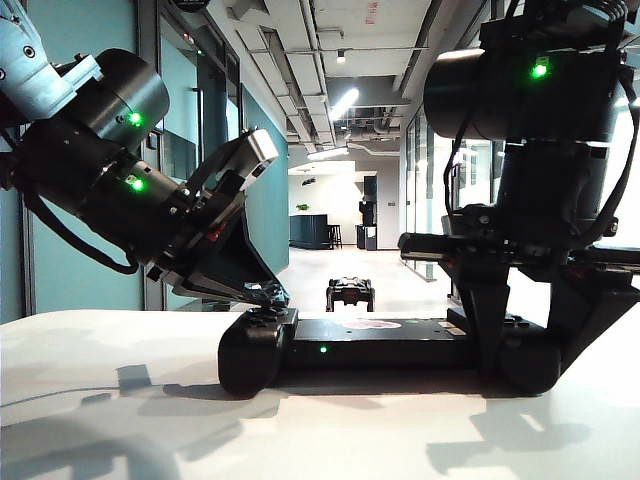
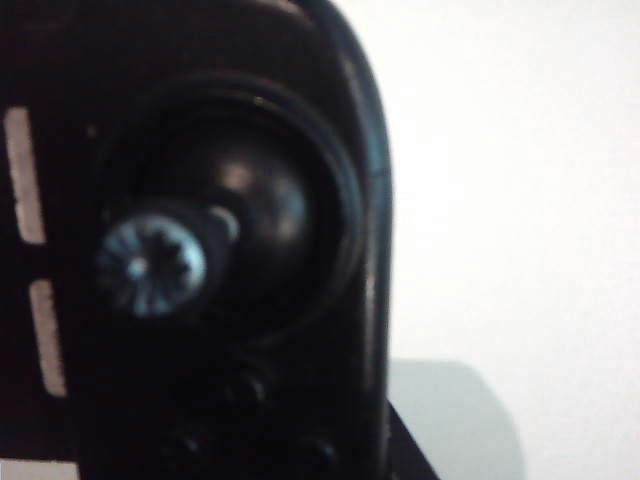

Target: Push the left joystick on the remote control sitting on the white table forward to make the robot dog walk in a straight line until it approaches the door.

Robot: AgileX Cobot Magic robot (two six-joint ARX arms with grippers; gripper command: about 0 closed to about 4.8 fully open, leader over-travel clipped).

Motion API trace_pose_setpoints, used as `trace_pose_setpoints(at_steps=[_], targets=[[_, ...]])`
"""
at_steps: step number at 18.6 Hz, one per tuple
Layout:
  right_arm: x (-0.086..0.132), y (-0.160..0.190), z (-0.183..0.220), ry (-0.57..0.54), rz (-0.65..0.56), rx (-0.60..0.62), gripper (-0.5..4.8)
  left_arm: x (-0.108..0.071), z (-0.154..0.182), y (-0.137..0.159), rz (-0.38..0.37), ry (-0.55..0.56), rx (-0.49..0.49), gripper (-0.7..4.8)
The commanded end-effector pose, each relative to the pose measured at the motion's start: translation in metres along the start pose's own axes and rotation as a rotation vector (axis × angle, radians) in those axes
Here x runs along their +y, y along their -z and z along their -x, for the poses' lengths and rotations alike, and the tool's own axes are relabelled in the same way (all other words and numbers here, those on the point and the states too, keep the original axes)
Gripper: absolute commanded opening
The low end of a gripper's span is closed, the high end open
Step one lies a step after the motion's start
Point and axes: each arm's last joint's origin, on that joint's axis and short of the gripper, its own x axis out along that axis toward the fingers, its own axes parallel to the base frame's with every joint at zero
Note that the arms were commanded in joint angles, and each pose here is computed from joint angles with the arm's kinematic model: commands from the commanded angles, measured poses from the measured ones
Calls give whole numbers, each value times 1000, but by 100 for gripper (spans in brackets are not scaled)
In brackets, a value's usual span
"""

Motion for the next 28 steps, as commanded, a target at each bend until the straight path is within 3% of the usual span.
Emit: trace_pose_setpoints(at_steps=[1, 23, 28], targets=[[0, 3, -2, -12, 7, 38, 146, 0, 0, -2, -10, -8, -14, -5], [0, 3, -2, -9, 7, 35, 146, 0, 0, -2, -10, -4, -15, -5], [0, 3, -2, -10, 7, 33, 147, -17, 27, -20, 14, 12, -61, -5]])
